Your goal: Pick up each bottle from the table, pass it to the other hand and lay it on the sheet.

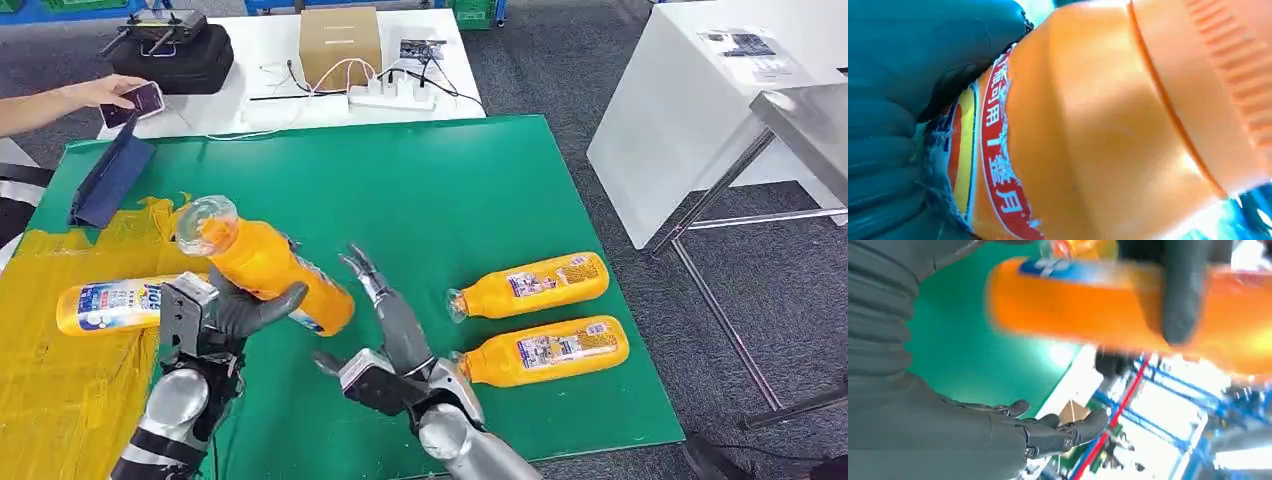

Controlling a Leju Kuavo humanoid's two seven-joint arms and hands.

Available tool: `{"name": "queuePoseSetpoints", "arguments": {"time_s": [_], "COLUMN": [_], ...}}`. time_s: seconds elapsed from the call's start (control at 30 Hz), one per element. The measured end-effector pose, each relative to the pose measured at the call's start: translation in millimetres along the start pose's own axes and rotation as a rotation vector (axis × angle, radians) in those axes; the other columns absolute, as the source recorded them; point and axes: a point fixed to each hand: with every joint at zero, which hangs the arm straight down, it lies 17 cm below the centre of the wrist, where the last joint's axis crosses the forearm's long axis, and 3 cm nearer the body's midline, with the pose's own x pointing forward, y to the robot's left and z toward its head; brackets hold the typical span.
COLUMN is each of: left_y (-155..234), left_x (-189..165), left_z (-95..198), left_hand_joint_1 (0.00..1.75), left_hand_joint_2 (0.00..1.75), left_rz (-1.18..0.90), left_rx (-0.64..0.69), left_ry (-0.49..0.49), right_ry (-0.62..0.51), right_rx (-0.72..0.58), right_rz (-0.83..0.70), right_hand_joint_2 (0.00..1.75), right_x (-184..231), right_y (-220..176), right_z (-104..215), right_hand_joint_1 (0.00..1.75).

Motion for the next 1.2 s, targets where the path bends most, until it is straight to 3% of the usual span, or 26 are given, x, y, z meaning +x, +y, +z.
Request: {"name": "queuePoseSetpoints", "arguments": {"time_s": [0.07,0.23,0.3,0.47,0.87,1.2], "left_y": [15.8,61.0,77.4,118.1,229.1,302.1], "left_x": [-1.5,-6.5,-21.0,-83.7,-147.3,-169.0], "left_z": [-4.2,-12.8,-14.8,-3.3,22.5,42.2], "left_hand_joint_1": [1.75,1.75,1.75,1.75,1.75,1.75], "left_hand_joint_2": [1.75,1.75,1.75,1.75,1.75,1.75], "left_rz": [-0.081,-0.605,-0.914,-1.280,-1.607,-1.693], "left_rx": [0.043,0.134,0.097,-0.102,-0.327,-0.462], "left_ry": [-0.007,-0.033,-0.012,0.178,0.472,0.669], "right_ry": [-0.003,-0.023,-0.032,-0.037,0.034,0.069], "right_rx": [-0.024,-0.105,-0.149,-0.233,-0.395,-0.420], "right_rz": [0.003,0.025,0.043,0.103,0.270,0.300], "right_hand_joint_2": [1.75,1.75,1.75,1.75,1.75,1.75], "right_x": [2.6,12.3,18.6,24.0,7.1,-3.3], "right_y": [-9.0,-40.3,-59.6,-99.0,-181.9,-196.3], "right_z": [0.1,2.4,4.5,13.9,42.5,55.1], "right_hand_joint_1": [0.00,0.00,0.00,0.00,0.00,0.00]}}
